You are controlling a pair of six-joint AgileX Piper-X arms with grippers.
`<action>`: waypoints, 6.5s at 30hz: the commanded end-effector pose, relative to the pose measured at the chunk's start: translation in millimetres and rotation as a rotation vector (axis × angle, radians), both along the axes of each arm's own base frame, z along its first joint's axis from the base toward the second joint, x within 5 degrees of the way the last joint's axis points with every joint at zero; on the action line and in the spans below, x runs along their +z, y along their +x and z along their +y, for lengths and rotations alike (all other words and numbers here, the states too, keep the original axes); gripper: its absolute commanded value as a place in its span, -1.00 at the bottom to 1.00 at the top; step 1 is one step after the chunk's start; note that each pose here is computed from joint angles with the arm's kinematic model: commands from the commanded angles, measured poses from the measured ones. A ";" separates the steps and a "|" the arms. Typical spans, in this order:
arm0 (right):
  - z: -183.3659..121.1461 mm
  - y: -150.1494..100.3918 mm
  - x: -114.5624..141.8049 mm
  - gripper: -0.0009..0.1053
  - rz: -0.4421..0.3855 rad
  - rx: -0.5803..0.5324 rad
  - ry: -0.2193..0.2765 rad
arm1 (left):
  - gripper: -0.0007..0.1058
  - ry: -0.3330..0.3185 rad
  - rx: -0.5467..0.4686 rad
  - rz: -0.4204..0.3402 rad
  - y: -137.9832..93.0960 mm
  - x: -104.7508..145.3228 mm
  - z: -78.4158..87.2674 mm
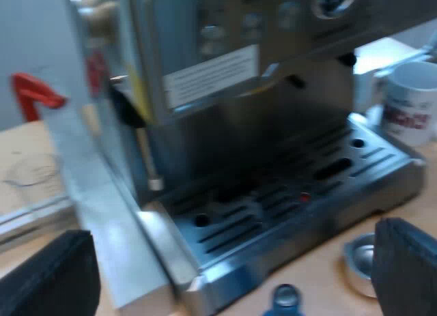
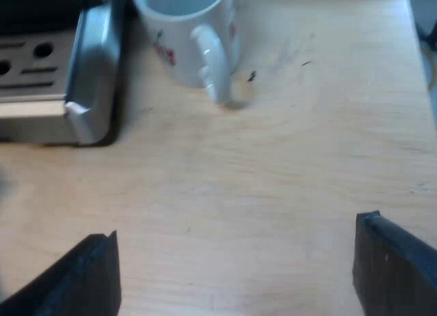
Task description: Put the handle in the coffee machine
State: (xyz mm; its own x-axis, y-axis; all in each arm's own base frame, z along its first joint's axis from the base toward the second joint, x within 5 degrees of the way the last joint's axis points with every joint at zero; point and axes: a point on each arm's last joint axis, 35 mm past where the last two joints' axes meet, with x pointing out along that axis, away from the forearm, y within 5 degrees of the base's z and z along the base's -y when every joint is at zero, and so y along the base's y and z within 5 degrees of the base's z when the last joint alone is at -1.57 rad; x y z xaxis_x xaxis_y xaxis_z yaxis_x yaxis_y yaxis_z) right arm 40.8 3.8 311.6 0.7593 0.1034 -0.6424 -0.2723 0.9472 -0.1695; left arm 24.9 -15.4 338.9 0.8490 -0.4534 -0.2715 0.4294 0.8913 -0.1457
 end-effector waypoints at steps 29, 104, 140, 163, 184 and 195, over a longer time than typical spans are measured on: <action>34.9 83.2 24.3 0.36 0.356 0.351 0.008 | 0.55 -0.013 -0.622 0.250 64.9 -2.6 -38.3; 180.4 113.1 -156.5 -0.98 0.765 0.268 -0.119 | 0.55 0.270 -0.837 0.324 78.9 -59.8 -63.9; 266.1 60.6 -174.8 -0.98 0.688 0.376 0.165 | 0.55 0.362 -0.757 0.570 63.9 -73.8 -52.2; 309.0 76.9 -155.9 -0.98 0.453 0.350 0.227 | 0.55 0.420 -0.697 0.518 48.6 -67.0 -41.3; 251.3 66.3 -52.3 -0.49 0.199 0.354 -0.036 | 0.55 0.385 -0.710 0.470 52.3 -63.8 -44.4; 252.0 72.0 -26.8 0.50 0.146 0.474 -0.136 | 0.55 0.385 -0.710 0.470 52.3 -63.8 -44.4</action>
State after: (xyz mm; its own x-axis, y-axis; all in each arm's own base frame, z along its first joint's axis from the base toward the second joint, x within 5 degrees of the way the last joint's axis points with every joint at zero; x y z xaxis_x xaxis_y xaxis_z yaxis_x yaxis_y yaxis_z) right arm 110.9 257.6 281.4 0.5482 0.3268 -0.7699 -0.6883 0.6992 -0.1933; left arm 77.8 -59.2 272.8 0.1706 -0.6209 -0.7651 0.8641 0.4674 -0.1866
